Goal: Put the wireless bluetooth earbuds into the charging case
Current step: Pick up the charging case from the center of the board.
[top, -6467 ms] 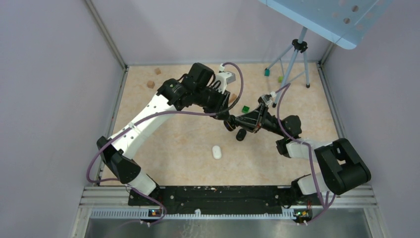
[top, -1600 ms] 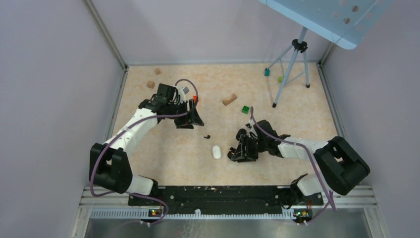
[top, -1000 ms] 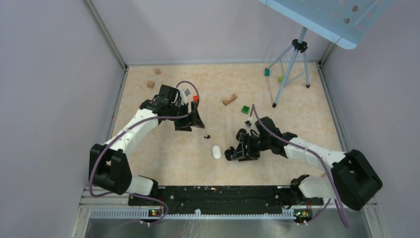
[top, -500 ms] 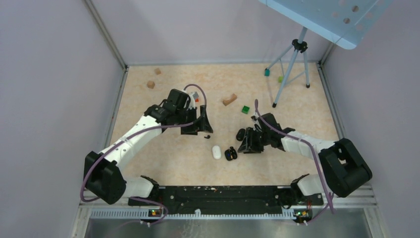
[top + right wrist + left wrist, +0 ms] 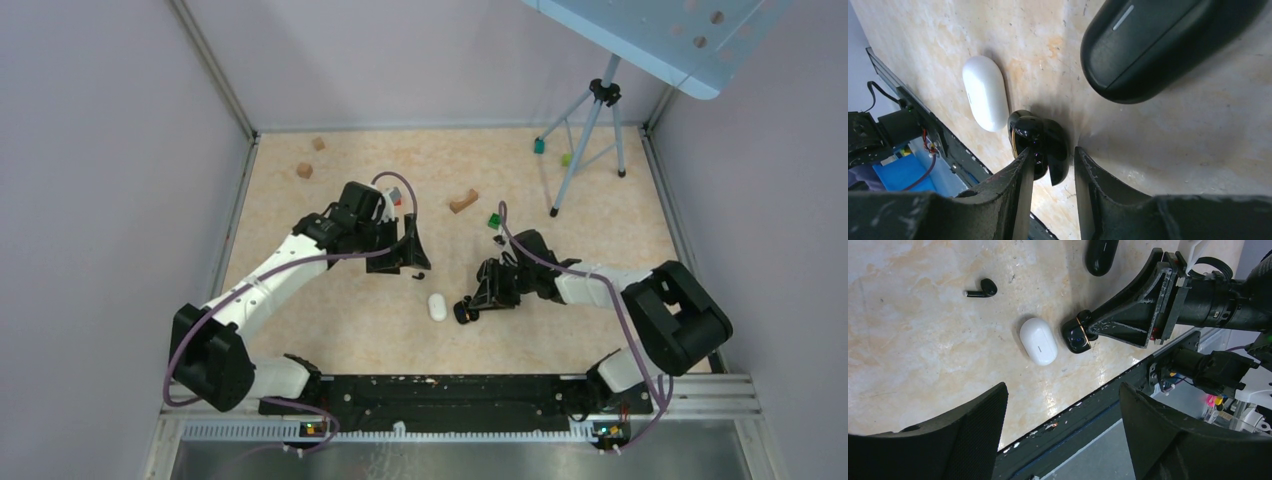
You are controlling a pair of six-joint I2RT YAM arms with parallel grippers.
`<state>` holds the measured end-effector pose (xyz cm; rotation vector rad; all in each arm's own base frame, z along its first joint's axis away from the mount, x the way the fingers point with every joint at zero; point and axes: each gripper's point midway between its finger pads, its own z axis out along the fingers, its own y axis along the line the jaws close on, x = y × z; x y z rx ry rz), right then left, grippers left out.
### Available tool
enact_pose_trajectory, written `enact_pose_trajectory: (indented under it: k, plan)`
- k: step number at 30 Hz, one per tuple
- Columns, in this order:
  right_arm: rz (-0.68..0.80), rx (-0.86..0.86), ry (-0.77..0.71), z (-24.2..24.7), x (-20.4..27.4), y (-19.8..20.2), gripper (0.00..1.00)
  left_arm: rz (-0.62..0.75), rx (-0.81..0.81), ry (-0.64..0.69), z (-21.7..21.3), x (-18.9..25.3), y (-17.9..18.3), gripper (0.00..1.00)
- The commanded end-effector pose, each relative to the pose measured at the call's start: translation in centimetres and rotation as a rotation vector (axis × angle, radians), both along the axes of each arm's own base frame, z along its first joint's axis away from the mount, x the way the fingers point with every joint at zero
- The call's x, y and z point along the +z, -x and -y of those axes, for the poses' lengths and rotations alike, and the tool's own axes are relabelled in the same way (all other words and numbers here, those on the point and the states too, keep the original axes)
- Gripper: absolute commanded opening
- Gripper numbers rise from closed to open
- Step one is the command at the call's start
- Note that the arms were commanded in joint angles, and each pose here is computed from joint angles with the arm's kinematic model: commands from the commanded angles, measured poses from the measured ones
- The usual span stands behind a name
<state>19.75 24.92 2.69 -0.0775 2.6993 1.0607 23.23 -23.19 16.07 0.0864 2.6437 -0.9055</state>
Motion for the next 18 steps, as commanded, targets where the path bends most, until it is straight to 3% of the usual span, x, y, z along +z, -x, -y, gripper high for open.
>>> enact_pose_trajectory:
  k: [1, 18]
  plan:
    - [0.034, 0.020, -0.033, -0.9, 0.2, -0.5, 0.33, 0.016, -0.019, 0.023, 0.7, 0.2, -0.7, 0.86]
    - [0.016, 0.051, -0.008, -0.8, -0.9, 0.1, 0.15, -0.020, -0.014, 0.017, 0.9, -1.1, -0.9, 0.86]
